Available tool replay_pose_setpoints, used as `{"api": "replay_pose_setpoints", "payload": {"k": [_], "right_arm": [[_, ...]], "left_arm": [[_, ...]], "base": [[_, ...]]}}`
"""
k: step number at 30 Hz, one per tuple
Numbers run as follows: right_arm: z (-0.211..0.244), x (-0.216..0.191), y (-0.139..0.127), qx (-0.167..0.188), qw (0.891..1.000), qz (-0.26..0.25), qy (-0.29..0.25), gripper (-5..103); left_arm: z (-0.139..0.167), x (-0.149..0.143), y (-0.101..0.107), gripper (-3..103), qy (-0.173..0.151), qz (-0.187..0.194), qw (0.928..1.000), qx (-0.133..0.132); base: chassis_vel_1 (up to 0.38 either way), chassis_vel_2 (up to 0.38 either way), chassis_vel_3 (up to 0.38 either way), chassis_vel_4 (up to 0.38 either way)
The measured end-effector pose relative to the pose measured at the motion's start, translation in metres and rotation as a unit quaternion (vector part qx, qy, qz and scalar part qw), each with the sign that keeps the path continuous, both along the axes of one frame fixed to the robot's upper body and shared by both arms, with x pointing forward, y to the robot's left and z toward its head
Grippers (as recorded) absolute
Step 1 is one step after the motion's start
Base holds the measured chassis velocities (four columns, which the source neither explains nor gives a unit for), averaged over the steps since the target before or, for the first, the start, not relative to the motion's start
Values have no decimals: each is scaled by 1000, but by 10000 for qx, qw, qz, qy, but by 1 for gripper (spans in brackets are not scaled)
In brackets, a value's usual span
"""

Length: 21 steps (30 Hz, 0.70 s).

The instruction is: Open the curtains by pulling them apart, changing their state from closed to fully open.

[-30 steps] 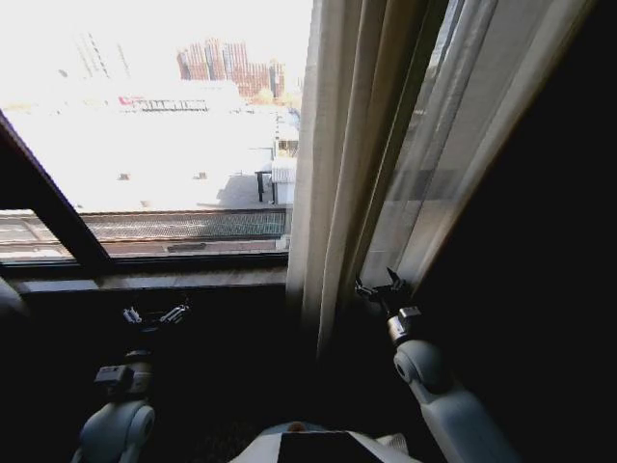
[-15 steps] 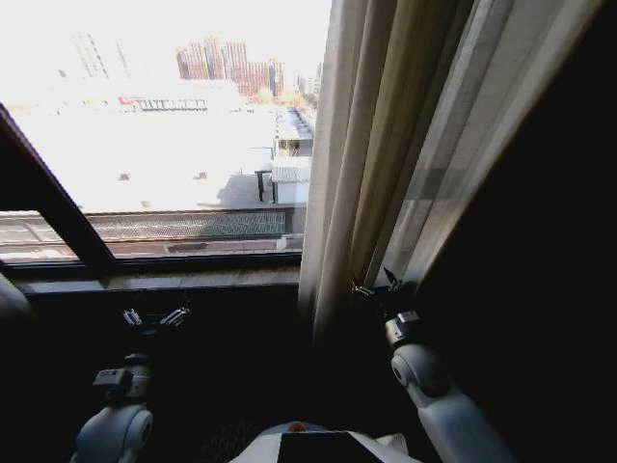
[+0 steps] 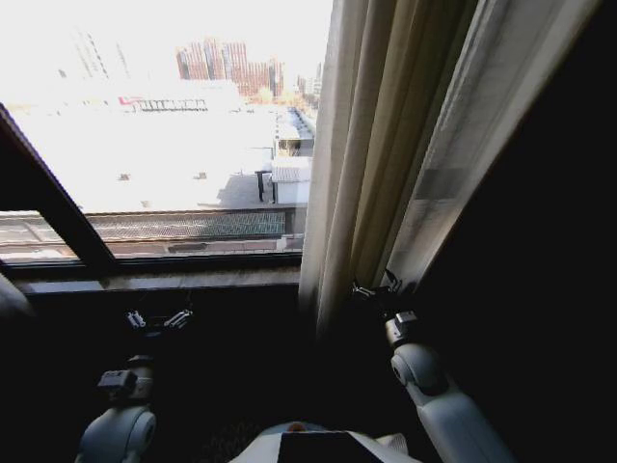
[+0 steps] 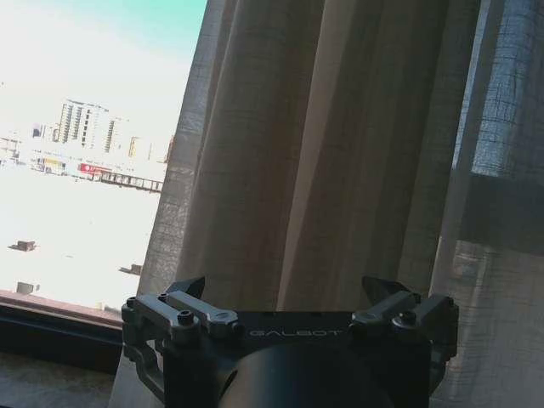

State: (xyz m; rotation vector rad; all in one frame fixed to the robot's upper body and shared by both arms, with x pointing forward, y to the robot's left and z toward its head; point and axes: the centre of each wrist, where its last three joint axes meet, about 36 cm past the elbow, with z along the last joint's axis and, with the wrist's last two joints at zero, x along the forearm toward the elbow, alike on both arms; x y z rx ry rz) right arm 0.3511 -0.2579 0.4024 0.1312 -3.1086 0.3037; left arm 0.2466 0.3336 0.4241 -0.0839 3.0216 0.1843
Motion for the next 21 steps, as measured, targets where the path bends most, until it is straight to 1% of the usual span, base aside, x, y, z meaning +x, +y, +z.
{"api": "replay_pose_setpoints", "payload": {"k": [8, 21], "right_arm": [[-1, 2, 1, 12, 10000, -4, -5, 100], [-1, 3, 2, 29, 10000, -23, -2, 100]], "left_arm": [[-3, 0, 2, 100, 41, 16, 10000, 3], [-4, 3, 4, 100, 49, -17, 10000, 12]], "base": [[-43, 50, 34, -44], [-91, 99, 95, -99]]}}
